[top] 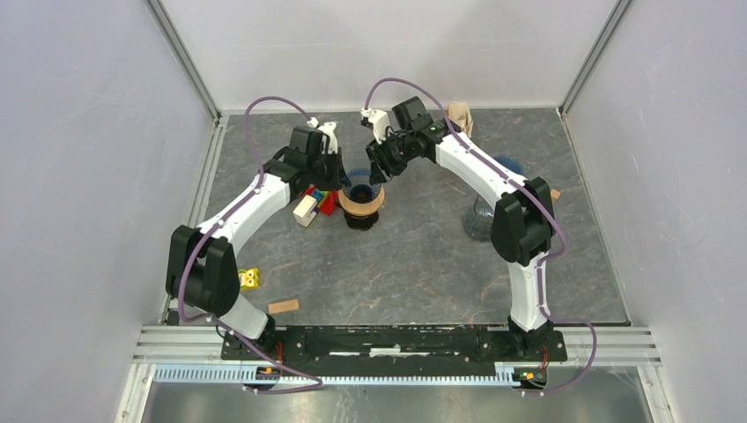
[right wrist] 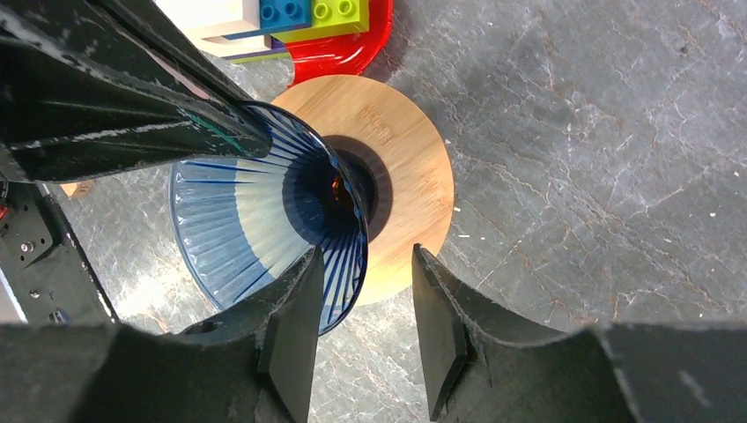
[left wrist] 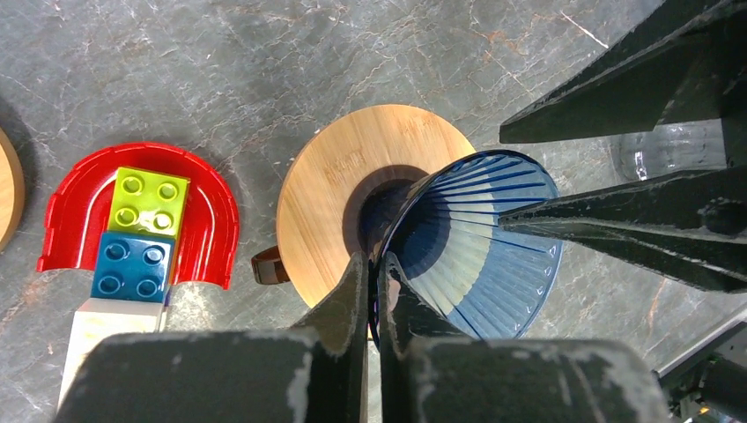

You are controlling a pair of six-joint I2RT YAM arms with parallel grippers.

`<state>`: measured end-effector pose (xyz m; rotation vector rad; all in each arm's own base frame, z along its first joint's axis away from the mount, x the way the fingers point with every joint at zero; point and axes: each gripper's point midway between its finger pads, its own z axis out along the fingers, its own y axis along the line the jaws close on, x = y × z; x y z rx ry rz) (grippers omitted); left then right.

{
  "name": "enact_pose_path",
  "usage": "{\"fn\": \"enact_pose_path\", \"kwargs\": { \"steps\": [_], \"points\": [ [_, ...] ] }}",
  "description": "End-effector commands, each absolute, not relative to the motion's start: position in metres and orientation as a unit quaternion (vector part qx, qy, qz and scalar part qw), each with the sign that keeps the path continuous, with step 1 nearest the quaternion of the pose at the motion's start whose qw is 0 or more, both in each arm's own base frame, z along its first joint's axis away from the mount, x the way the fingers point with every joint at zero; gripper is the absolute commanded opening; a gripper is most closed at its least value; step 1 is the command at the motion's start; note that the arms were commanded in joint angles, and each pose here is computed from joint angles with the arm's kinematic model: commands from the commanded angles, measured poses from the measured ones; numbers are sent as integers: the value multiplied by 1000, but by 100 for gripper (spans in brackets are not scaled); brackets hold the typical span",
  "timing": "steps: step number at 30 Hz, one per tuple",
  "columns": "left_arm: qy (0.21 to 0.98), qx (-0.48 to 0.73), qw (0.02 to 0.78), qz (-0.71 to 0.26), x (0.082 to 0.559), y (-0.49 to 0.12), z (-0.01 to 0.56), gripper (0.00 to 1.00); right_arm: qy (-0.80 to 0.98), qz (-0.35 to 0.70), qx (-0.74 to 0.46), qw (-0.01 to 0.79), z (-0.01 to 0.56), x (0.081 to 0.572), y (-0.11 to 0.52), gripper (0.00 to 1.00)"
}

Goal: Place the coffee filter in the dripper
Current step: Place the coffee dripper in the dripper holder.

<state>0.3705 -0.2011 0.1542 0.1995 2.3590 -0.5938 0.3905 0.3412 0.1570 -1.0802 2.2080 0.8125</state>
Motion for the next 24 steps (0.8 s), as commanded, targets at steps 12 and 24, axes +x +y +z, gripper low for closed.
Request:
{"fn": "enact_pose_path", "kwargs": {
  "steps": [12, 24],
  "points": [
    [921, 41, 309, -234, 367, -199, 149, 2, 808, 311, -400, 301, 178, 394, 344, 24],
    [932, 43, 289, -212, 355, -189, 114, 2, 819, 295, -407, 278, 149, 389, 350, 0]
  ]
}}
